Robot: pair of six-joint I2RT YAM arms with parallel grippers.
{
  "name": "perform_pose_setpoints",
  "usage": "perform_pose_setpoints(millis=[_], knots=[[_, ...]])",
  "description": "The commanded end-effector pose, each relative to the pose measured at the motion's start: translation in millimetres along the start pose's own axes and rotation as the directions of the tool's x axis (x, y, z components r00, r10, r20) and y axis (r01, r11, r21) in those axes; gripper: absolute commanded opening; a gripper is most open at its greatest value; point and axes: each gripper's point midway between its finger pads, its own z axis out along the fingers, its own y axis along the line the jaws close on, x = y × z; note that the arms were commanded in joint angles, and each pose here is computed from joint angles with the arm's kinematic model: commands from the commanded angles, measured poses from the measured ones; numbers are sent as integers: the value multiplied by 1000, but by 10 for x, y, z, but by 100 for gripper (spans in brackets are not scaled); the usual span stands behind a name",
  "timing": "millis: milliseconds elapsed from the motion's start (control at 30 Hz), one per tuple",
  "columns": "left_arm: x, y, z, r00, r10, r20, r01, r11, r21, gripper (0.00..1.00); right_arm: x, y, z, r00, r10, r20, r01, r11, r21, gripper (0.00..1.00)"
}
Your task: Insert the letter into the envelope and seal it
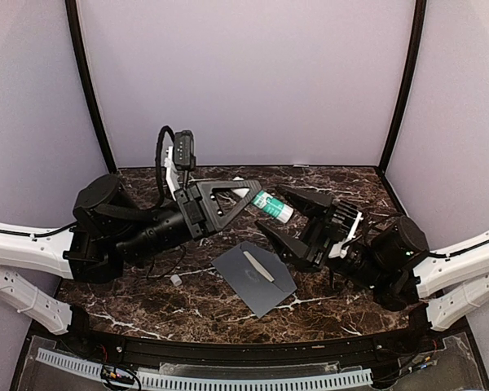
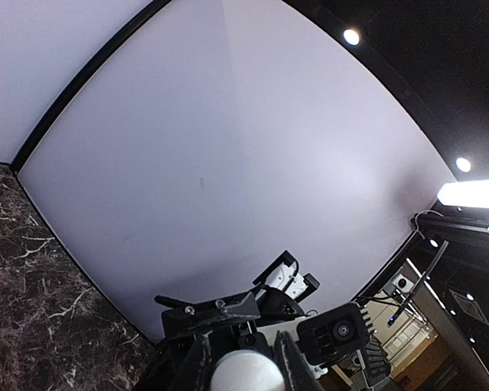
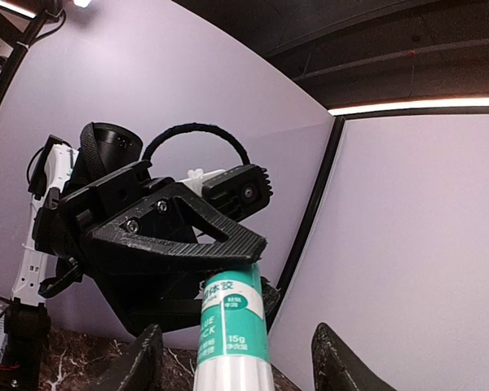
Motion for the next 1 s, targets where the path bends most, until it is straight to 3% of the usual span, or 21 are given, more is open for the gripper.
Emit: perform_pose_setpoints(millis=[0,267,667,967], knots=[[-97,-152,-12,999,-26,27,24,997,71,0,-241,-40,116,997,12,71,-12,1000,-3,53],[-91,-153,-11,999,-35,29,32,996,79,0,-223,-18,218,999,15,48,-14,1000,-14,40],[-78,-141,-27,999,-35,26,33,997,77,0,-165,2,337,1000,11,20,-11,1000,-13,33],[-84,-133,-30,999,-33,31,31,997,74,0,-156,3,361,1000,10,7,-10,1000,-15,20]])
